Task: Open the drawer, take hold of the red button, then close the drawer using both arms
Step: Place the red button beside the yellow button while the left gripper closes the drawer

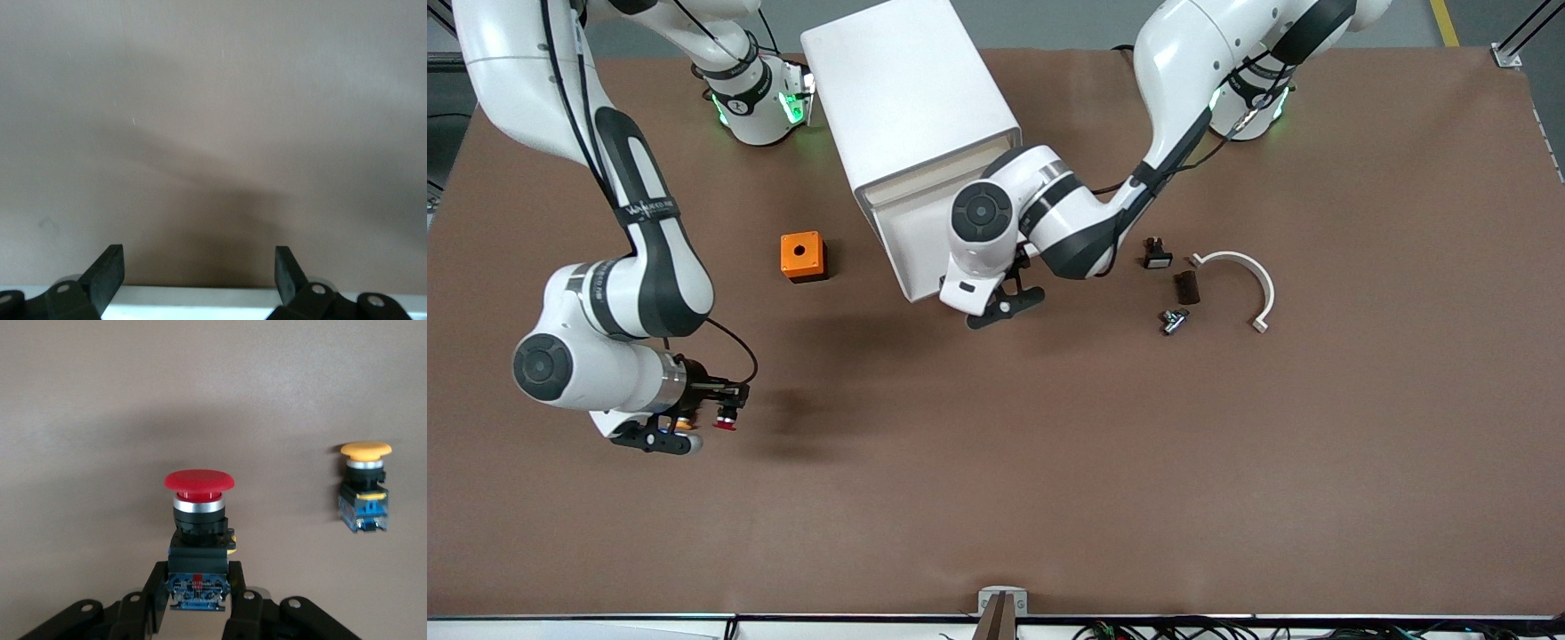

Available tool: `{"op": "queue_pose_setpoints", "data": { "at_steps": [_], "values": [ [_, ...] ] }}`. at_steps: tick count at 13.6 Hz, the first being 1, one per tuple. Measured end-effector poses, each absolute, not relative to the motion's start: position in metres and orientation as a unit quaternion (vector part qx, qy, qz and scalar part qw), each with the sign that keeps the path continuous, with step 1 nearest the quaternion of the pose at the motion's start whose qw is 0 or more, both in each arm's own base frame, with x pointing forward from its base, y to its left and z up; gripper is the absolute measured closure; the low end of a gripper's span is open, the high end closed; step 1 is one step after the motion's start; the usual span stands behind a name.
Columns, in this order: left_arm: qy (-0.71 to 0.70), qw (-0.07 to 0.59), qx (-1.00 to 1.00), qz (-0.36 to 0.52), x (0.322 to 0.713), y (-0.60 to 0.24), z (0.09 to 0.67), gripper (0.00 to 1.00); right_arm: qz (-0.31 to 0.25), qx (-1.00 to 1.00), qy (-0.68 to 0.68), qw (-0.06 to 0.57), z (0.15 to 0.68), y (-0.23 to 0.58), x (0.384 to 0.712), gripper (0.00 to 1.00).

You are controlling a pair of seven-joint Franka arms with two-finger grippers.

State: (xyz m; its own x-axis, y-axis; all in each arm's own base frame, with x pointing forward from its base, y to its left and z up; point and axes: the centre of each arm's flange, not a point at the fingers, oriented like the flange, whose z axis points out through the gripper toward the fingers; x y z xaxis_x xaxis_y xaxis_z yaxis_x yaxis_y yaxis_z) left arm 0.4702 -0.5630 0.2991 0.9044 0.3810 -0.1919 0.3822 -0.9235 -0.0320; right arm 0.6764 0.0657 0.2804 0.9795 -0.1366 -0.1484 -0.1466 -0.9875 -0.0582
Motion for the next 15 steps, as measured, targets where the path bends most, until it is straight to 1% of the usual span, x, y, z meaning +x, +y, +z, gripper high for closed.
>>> {"op": "queue_pose_setpoints", "data": {
  "at_steps": [4, 7, 9, 11, 12, 13, 14, 15],
  "values": [
    [0.199, 0.000, 0.972, -0.124, 0.429, -0.591, 0.293, 0.00, 0.061, -0.997, 0.045, 0.032, 0.238, 0.044, 0.673, 0.59],
    [0.215, -0.007, 0.966, -0.140, 0.396, -0.612, 0.291, 0.00, 0.051, -0.997, 0.042, 0.031, 0.211, 0.040, 0.660, 0.59],
    [0.226, -0.008, 0.961, -0.158, 0.375, -0.625, 0.290, 0.00, 0.045, -0.998, 0.038, 0.031, 0.199, 0.040, 0.653, 0.59],
    [0.230, -0.011, 0.960, -0.159, 0.364, -0.631, 0.289, 0.00, 0.044, -0.998, 0.037, 0.030, 0.195, 0.040, 0.650, 0.59],
    [0.231, -0.012, 0.960, -0.158, 0.364, -0.630, 0.289, 0.00, 0.043, -0.998, 0.038, 0.030, 0.195, 0.039, 0.650, 0.55],
    [0.233, -0.013, 0.959, -0.159, 0.365, -0.630, 0.289, 0.00, 0.043, -0.998, 0.038, 0.030, 0.195, 0.038, 0.650, 0.46],
    [0.236, -0.013, 0.958, -0.159, 0.366, -0.629, 0.289, 0.00, 0.041, -0.998, 0.038, 0.030, 0.198, 0.036, 0.651, 0.35],
    [0.242, -0.013, 0.957, -0.158, 0.372, -0.626, 0.290, 0.00, 0.036, -0.998, 0.040, 0.031, 0.202, 0.034, 0.654, 0.26]
  ]
}}
